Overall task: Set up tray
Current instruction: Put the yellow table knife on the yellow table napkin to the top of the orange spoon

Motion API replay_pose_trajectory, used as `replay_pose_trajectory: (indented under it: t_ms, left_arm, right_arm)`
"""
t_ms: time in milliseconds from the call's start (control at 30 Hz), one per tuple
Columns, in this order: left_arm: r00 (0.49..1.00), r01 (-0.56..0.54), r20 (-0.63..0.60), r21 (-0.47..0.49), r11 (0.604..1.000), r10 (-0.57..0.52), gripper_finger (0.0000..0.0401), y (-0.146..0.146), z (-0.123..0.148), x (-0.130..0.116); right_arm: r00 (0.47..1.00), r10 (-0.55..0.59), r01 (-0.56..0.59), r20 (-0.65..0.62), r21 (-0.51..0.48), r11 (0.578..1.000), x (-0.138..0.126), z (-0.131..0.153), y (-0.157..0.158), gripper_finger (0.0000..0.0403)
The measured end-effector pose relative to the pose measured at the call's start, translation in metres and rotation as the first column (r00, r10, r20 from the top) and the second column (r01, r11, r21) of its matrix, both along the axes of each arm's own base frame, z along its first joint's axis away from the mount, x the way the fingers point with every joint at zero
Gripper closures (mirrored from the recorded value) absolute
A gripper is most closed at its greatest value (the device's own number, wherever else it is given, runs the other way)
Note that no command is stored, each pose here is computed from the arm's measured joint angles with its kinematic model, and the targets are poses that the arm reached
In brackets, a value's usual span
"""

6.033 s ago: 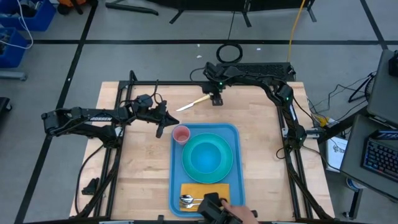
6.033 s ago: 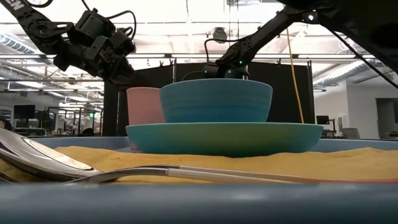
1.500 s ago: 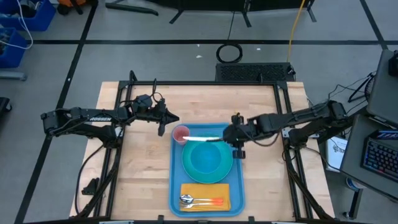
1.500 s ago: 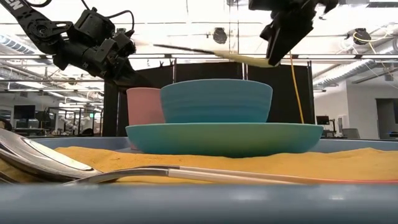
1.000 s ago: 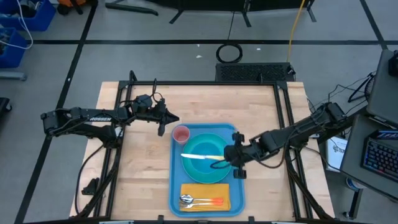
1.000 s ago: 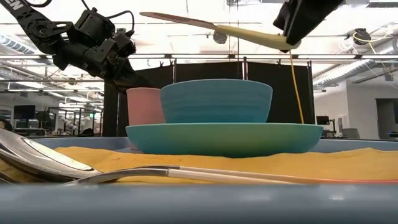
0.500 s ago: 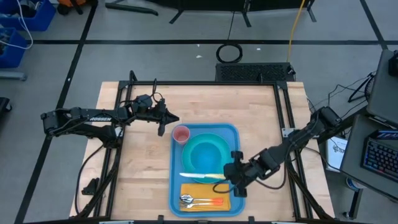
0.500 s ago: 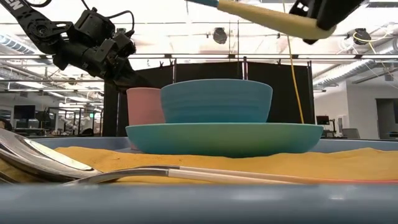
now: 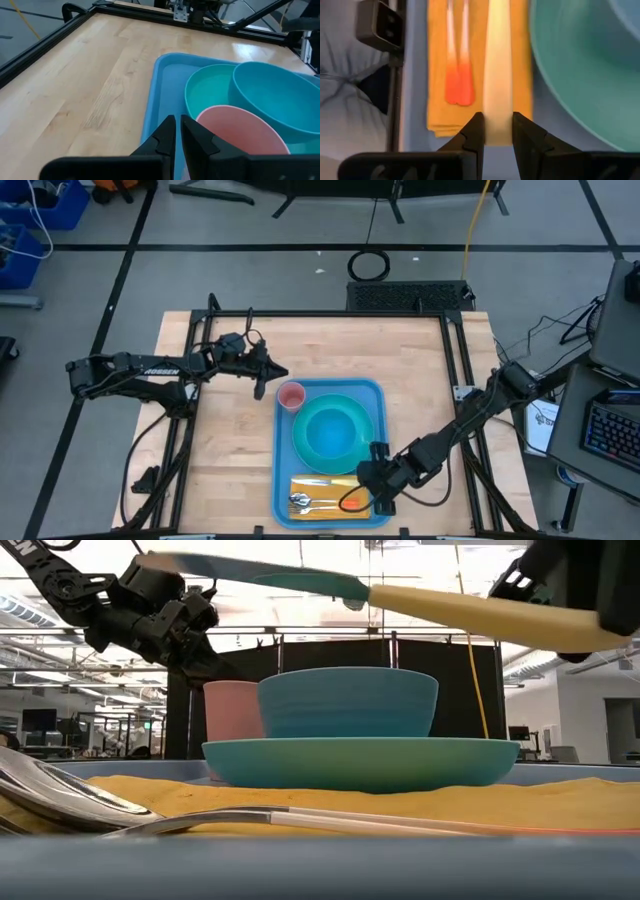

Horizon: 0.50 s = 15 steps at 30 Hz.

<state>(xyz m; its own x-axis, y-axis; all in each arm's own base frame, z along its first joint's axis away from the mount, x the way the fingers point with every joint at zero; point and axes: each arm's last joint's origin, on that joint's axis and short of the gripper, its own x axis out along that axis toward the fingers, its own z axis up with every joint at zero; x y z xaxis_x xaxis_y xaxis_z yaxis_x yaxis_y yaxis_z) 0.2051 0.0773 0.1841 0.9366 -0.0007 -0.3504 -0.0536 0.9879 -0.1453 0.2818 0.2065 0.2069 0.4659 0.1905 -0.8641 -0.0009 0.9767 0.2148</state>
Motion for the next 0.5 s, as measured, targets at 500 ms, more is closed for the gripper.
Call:
replay_pose_trajectory:
  t_ms: [500]
  left_arm:
    - [1.000, 0.005, 0.000, -0.001, 1.000, -0.005, 0.0370, -0.001, 0.000, 0.000]
  right_arm:
    - [0.996, 0.052, -0.049, -0.071, 0.040, 0.998, 0.003, -0.023, 0.014, 0.0341]
